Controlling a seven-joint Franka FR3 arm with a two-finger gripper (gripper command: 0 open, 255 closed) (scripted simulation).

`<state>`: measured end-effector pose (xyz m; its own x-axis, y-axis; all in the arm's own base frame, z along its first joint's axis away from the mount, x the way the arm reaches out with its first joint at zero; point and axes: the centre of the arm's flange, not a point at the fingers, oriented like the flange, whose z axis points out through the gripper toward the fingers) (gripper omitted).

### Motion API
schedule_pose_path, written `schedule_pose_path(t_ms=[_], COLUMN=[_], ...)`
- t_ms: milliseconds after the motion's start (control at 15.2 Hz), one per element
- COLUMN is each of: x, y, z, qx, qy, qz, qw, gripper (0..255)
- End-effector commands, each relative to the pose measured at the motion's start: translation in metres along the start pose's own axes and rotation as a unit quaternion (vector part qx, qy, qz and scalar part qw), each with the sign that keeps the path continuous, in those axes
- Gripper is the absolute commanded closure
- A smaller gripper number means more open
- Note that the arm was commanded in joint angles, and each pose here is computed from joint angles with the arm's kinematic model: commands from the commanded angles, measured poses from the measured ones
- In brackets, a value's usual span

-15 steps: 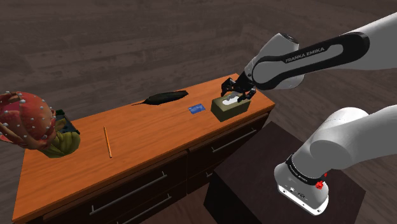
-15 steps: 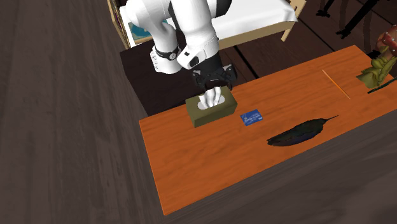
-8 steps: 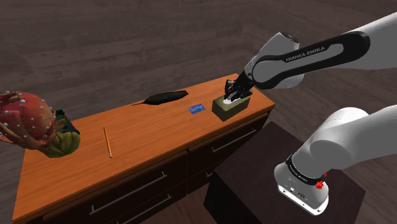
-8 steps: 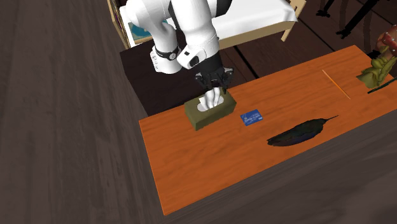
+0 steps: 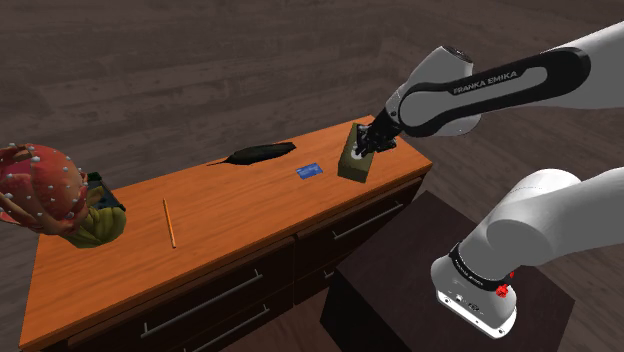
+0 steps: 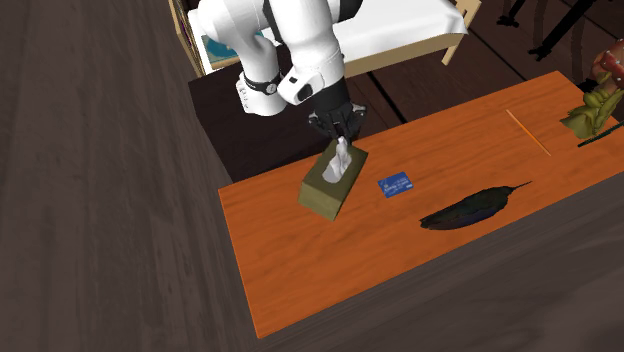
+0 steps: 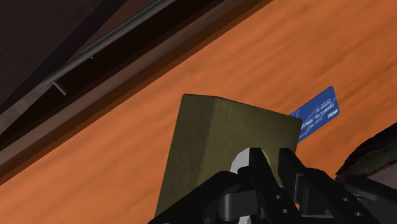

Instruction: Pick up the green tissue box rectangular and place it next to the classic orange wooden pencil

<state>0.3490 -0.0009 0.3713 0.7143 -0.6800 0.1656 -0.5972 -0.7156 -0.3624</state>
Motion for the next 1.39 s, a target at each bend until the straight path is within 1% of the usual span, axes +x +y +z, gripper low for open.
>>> schedule_pose_path(t_ms=[0,1320], x=[0.001,0.018], y=[-0.004,-0.042], z=[-0.009,-0.105], qx=[-0.001,-0.001], qy=[-0.001,-0.001], qz=[0.0,0.0], qw=[1.0,1.0], gripper=[255,255])
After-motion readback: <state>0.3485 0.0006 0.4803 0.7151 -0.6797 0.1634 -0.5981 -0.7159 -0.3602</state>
